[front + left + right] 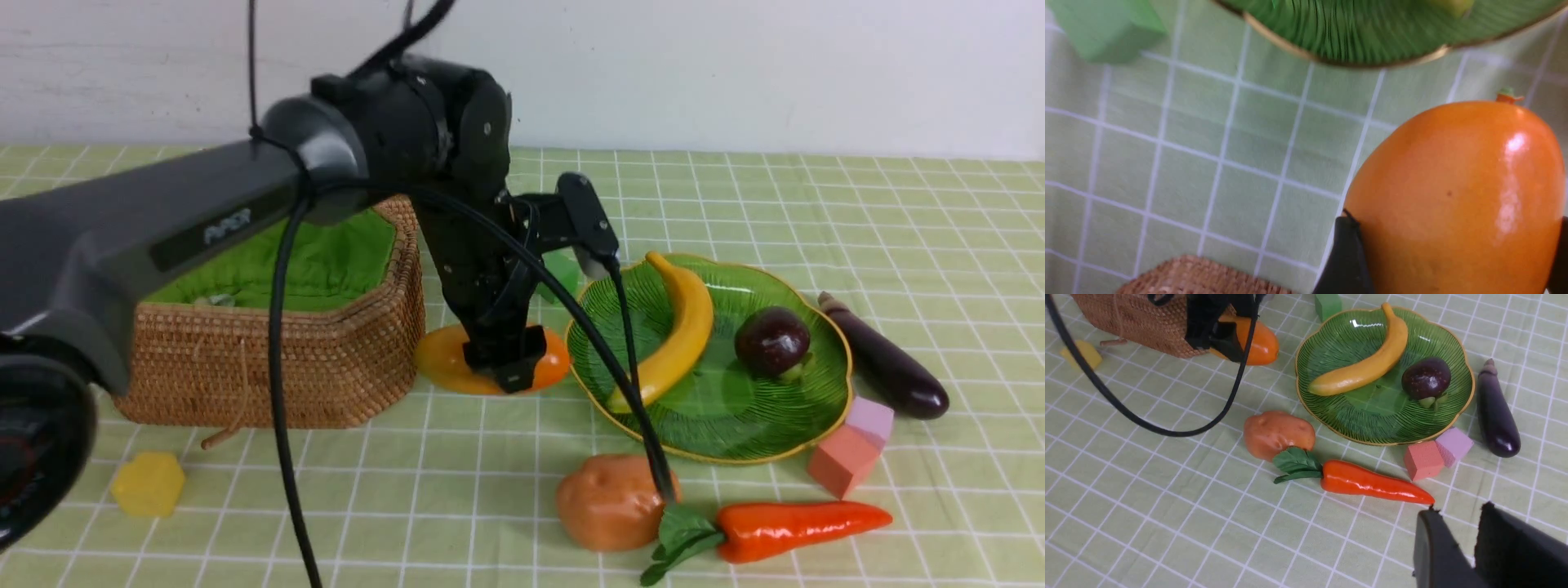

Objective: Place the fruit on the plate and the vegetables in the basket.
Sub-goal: Grab the mango with your left arm and place it on the right plate

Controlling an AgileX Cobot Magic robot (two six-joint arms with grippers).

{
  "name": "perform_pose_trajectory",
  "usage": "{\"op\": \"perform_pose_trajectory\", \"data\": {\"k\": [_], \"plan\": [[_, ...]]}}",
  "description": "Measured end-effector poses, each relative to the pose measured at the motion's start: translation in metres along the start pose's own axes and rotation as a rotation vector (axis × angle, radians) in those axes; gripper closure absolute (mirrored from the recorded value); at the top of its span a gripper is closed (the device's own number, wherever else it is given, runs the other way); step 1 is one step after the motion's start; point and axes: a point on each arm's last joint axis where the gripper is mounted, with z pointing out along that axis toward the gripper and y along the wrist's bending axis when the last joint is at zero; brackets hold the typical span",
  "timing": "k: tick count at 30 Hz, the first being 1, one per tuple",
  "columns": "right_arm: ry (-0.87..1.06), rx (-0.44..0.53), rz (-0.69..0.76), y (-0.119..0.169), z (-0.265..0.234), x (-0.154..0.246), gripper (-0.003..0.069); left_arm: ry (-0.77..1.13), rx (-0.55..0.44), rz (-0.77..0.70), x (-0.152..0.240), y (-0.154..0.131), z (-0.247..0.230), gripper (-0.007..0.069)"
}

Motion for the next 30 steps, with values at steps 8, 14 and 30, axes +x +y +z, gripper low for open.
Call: {"op": "perform_pose_trajectory", "data": {"k": [8,14,30], "plan": [[-0.057,0.105,0.019,-0.010,-0.001,-0.005,0.0489,-0.433,0.090,-0.310,-0.042,-0.009,-0.026,0.0087],[-0.095,0.133,0.051,-0.012,-0.001,-0.008,0.0489,-0.545,0.089,-0.277,-0.077,-0.036,0.001,0.0094],[-0.063,0.129,0.107,-0.012,-0.001,-0.005,0.0477,-0.536,0.004,-0.222,-0.091,-0.052,0.054,0.0076]]}}
